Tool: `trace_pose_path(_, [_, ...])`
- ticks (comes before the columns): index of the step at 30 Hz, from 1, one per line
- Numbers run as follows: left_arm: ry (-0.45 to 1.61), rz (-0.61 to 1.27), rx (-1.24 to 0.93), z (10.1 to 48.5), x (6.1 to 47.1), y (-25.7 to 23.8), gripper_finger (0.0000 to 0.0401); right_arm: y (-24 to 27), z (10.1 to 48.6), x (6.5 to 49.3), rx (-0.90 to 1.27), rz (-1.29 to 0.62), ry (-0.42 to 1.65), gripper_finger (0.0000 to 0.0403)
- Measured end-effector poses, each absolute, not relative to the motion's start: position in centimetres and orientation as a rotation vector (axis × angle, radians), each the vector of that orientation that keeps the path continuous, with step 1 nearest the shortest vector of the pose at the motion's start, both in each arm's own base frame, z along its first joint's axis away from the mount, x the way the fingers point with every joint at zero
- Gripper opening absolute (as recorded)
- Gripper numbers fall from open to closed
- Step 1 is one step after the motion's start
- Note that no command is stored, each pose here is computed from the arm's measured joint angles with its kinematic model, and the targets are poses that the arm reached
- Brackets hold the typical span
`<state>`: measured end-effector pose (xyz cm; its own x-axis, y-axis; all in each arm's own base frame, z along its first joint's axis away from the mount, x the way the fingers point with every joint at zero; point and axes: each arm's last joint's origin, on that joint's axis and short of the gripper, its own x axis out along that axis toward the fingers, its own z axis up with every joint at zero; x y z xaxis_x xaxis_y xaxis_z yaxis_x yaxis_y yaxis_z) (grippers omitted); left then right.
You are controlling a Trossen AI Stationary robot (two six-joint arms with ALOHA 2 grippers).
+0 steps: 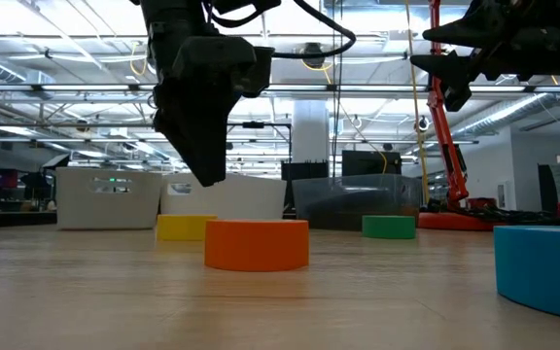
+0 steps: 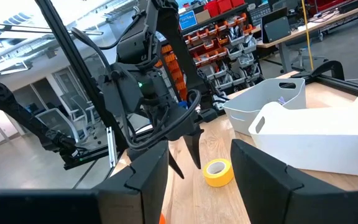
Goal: Pick and place Stapler, Stapler remover, tape
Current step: Put the yellow tape into the white bin
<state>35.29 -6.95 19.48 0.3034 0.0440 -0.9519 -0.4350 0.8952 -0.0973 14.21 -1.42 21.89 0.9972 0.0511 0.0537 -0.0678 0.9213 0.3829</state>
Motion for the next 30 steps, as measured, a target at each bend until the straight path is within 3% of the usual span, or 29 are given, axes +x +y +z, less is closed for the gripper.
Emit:
trace_pose_path(6, [1.239,0.304,-0.342,19.5,35.2,-7.1,0.0248,-1.4,21.9,14.2,0.395,0.061,-0.043,0.0167])
trace_pose_path(12, [1.245,0.295,-0.124,19.4,34.6,-8.0,0.0283,-1.4,21.9,14.2,0.395,0.061,-0.041,0.0167])
trace_pose_path(16, [1.24,0.357,-0.068,19.4,34.4,-7.8,0.0286,-1.4,21.9,14.2,0.395,0.061,-0.041,0.0167])
trace_pose_path(30, [1.32,0.364,-0.194,16.6,33.3,-7.4,0.0258,-1.4,21.8,14.2,0.395,0.061,-0.037,0.0167])
